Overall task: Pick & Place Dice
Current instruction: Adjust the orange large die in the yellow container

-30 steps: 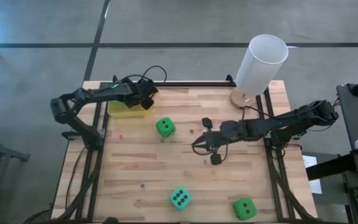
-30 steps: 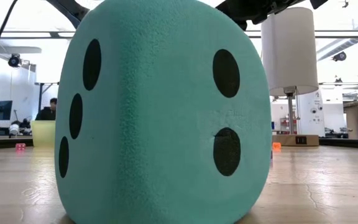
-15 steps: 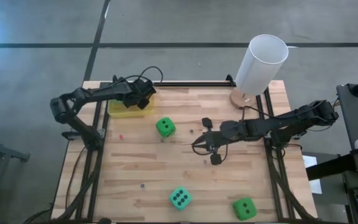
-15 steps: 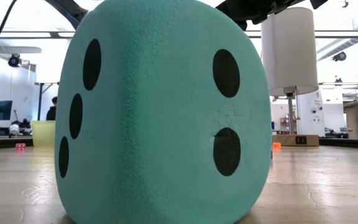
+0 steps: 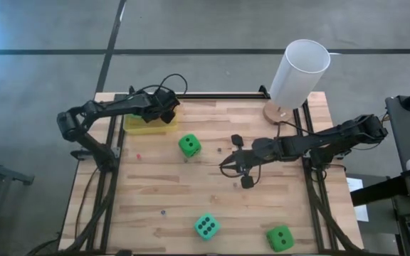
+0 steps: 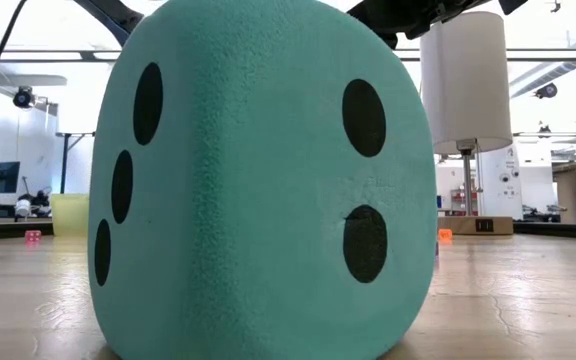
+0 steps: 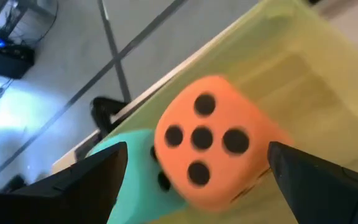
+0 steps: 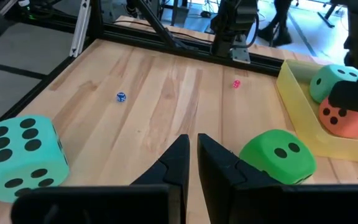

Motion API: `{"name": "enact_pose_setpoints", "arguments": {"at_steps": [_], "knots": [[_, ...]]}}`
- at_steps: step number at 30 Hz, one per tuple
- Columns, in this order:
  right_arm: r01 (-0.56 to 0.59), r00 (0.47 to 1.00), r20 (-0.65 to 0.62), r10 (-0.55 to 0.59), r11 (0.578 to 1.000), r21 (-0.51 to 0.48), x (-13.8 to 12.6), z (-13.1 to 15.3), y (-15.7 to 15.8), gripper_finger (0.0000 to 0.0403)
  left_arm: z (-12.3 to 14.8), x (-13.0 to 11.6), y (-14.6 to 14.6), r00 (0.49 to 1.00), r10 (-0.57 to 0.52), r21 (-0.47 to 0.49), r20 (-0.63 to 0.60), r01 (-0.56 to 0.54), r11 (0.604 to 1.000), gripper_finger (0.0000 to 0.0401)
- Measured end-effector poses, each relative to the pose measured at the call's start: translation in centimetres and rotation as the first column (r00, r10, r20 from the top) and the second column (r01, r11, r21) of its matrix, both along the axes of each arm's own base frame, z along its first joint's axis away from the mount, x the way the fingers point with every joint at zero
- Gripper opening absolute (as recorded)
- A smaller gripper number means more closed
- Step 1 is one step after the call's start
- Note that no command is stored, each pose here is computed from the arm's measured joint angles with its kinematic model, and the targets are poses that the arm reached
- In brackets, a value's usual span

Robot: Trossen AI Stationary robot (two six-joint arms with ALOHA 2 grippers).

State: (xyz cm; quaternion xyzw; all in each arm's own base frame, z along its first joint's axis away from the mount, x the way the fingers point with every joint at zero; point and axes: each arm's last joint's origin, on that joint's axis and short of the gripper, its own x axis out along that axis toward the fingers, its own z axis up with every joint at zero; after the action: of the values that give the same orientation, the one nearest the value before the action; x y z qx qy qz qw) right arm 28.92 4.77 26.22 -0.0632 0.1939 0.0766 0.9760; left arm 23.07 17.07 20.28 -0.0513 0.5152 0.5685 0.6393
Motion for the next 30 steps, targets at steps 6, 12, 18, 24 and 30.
{"name": "enact_pose_setpoints", "arguments": {"at_steps": [6, 12, 18, 24, 30], "knots": [[0.0, 1.0, 0.0, 0.0, 1.0, 0.0, 0.0, 0.0, 0.0, 0.0028, 0.2, 0.6, 0.4, 0.998, -0.028, 0.045, 0.05, 0.026, 0.999, 0.0391], [0.0, 1.0, 0.0, 0.0, 1.0, 0.0, 0.0, 0.0, 0.0, 0.0028, -0.5, 0.9, 1.1, 0.999, -0.017, 0.046, 0.051, 0.015, 0.999, 0.0387], [0.001, 1.0, -0.001, -0.001, 1.0, 0.002, 0.0, 0.0, 0.0, 0.0028, -1.4, 0.7, 1.7, 0.999, 0.023, 0.032, 0.04, -0.025, 0.999, 0.0387], [0.001, 1.0, -0.001, -0.001, 1.0, 0.003, 0.0, 0.0, 0.0, 0.0028, -1.4, 0.5, 1.7, 0.999, 0.034, 0.029, 0.019, -0.034, 0.999, 0.0387], [0.001, 1.0, -0.001, -0.001, 1.0, 0.001, 0.0, 0.0, 0.0, 0.0028, -1.5, -0.2, 1.7, 0.997, 0.053, 0.022, -0.058, -0.052, 0.998, 0.0383]]}}
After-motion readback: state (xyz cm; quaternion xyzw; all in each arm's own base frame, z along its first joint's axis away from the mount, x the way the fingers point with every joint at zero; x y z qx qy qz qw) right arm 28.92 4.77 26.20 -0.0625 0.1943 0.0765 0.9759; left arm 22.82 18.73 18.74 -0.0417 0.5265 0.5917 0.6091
